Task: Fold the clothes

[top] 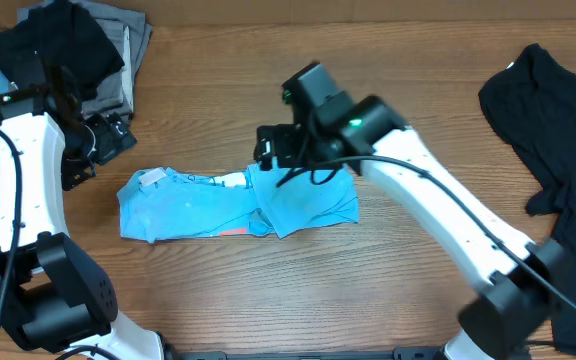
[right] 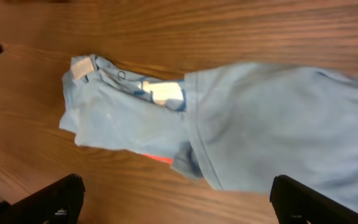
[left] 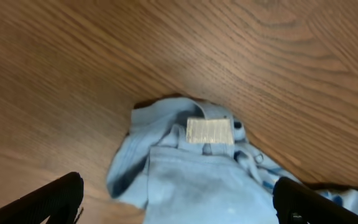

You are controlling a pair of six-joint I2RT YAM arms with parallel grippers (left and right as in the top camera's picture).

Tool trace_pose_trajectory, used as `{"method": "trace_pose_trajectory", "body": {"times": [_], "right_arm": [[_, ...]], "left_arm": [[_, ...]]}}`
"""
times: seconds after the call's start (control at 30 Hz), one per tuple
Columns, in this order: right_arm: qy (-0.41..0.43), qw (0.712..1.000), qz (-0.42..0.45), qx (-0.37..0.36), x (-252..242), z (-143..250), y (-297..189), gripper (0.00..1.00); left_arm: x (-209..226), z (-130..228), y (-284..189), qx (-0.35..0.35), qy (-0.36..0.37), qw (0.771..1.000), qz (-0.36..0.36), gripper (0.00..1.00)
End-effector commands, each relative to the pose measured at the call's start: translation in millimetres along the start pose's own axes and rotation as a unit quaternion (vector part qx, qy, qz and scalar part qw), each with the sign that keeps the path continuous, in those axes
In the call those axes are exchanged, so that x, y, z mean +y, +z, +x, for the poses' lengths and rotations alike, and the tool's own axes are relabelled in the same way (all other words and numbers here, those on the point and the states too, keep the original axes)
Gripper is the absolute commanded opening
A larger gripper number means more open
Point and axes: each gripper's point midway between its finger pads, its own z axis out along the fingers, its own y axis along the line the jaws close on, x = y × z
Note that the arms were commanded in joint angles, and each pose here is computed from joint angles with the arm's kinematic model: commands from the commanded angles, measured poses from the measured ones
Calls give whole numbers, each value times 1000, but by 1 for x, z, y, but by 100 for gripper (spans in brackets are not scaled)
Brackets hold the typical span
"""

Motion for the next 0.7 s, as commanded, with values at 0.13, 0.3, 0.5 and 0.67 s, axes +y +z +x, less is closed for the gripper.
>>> {"method": "trace_pose_trajectory", "body": {"times": [0.13, 0.3, 0.5, 0.67], "right_arm": [[18, 998, 59, 25, -44, 6, -8, 100], [18, 998, 63, 11, -46, -1, -9, 100], [14, 998, 53, -7, -42, -10, -8, 100], [13, 999, 52, -10, -41, -12, -8, 100]], "left_arm": [[23, 0, 29, 37, 35, 998, 33, 100], [42, 16, 47, 95, 9, 995, 32, 100], [43, 40, 69, 161, 28, 986, 41, 100], [39, 44, 92, 178, 75, 979, 69, 100]]}}
